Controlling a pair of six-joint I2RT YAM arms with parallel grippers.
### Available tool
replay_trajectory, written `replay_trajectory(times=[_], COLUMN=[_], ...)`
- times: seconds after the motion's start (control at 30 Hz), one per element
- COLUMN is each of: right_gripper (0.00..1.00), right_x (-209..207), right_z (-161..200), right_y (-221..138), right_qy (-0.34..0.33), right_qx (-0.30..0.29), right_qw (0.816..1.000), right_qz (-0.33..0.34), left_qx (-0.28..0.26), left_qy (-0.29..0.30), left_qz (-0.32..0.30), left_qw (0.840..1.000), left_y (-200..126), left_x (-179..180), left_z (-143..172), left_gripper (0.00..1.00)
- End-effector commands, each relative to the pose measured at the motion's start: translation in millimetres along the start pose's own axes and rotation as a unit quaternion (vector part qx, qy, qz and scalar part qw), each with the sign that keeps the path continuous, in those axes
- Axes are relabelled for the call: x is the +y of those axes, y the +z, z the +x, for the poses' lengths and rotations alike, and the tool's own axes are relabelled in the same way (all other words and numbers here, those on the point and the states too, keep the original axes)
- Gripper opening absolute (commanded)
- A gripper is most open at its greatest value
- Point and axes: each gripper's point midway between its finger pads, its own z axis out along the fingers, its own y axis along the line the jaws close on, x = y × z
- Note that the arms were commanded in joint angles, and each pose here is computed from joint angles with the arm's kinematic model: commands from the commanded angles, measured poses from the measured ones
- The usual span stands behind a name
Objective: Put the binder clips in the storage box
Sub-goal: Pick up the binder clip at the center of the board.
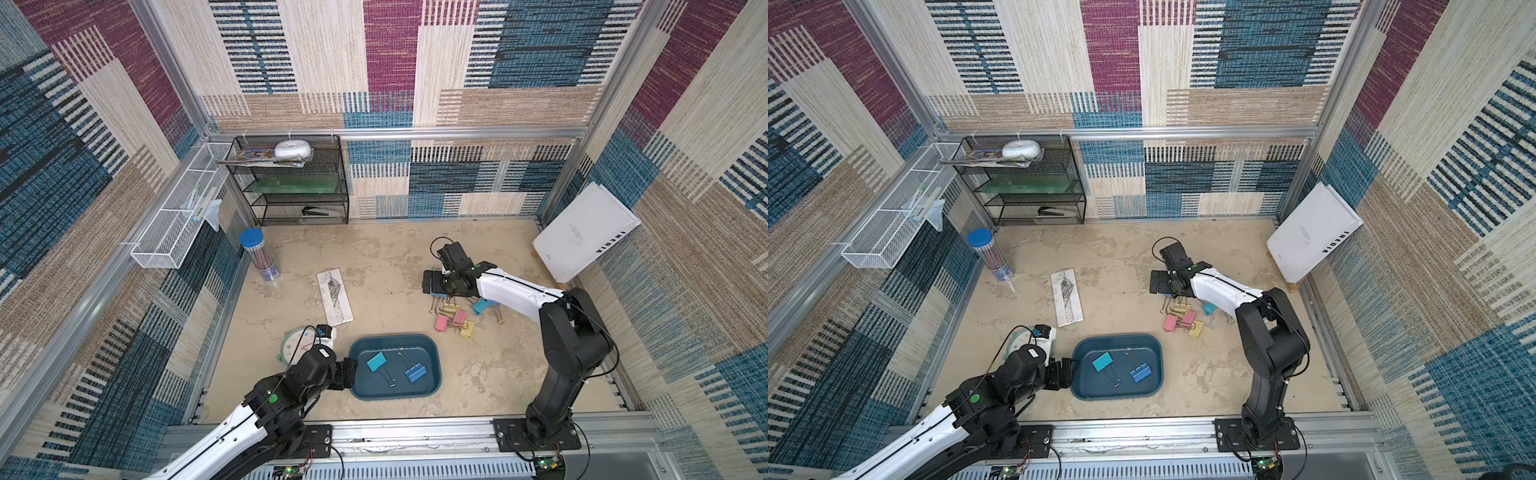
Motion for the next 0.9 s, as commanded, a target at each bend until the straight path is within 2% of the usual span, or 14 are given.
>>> replay_trajectory(times=[0.0,0.33,0.47,0.87], right_gripper=[0.95,0.89,0.85,0.8], right_x=[-5.3,-22.2,-19.7,-20.9], right_z=[0.4,18.0,15.7,18.4], right_y=[9.2,33.5,38.7,51.8], right_qy=[0.005,0.012,0.012,-0.007], right_qx=[0.007,0.035,0.037,0.05], right_qw=[1.0,0.998,0.997,0.994], right_qz=[0.016,0.058,0.062,0.099], left_qx=[-0.006,-0.008,-0.009,-0.011], left_qy=[0.004,0.006,0.005,0.007], left_qz=[0.009,0.014,0.016,0.019], left_qw=[1.0,1.0,1.0,1.0], left_y=[-0.1,-0.5,-0.9,-1.3], left_x=[-3.3,-4.2,-4.8,-5.5], left_z=[-2.4,-2.1,-2.7,-2.6], left_gripper=[0.83,0.83,0.83,0.83])
